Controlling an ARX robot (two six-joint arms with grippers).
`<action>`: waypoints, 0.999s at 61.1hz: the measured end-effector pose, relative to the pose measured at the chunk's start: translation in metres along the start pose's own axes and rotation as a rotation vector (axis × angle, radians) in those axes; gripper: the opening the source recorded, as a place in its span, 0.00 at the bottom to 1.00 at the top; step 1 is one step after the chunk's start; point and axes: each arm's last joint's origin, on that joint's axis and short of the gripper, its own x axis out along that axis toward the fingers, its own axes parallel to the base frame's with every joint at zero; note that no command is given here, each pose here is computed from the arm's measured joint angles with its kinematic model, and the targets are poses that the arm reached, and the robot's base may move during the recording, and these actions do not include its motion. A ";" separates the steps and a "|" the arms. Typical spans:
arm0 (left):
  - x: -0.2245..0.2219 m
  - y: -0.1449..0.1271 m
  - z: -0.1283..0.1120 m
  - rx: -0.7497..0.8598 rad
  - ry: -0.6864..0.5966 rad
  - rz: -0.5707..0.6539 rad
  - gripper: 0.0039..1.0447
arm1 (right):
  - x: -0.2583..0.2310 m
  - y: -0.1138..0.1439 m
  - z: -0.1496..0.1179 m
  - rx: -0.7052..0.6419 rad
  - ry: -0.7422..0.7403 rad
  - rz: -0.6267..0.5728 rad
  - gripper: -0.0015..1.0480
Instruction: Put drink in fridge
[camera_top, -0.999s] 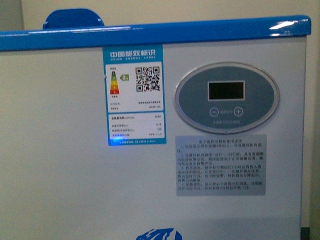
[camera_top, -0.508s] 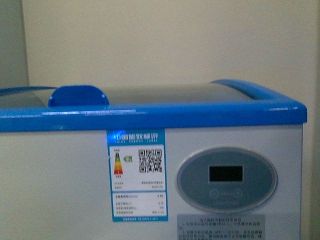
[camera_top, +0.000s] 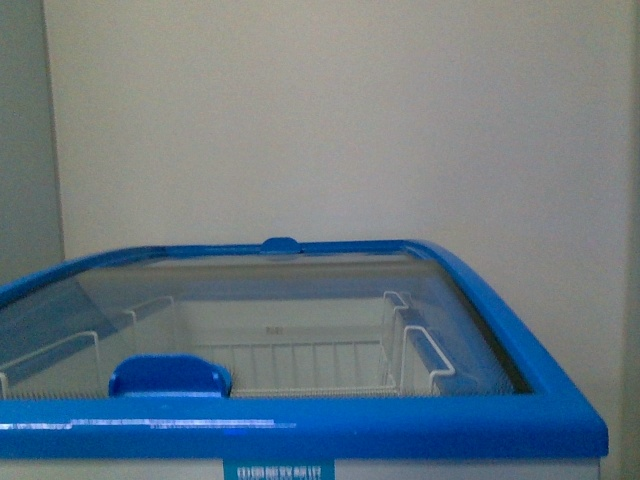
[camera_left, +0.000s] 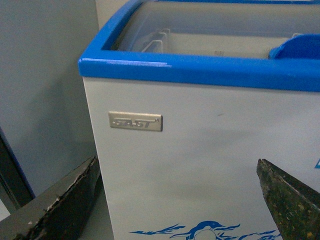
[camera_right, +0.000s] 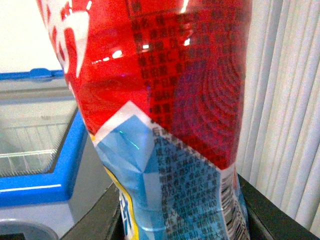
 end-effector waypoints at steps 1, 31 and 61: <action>0.000 0.000 0.000 0.000 0.000 0.000 0.92 | 0.000 0.000 0.000 0.000 0.000 0.000 0.40; 0.029 0.014 0.027 -0.188 0.131 -0.108 0.92 | 0.000 0.000 0.000 0.001 -0.001 0.004 0.40; 0.180 0.011 0.101 0.614 -0.011 -0.756 0.92 | 0.000 0.000 0.000 0.001 -0.001 0.000 0.40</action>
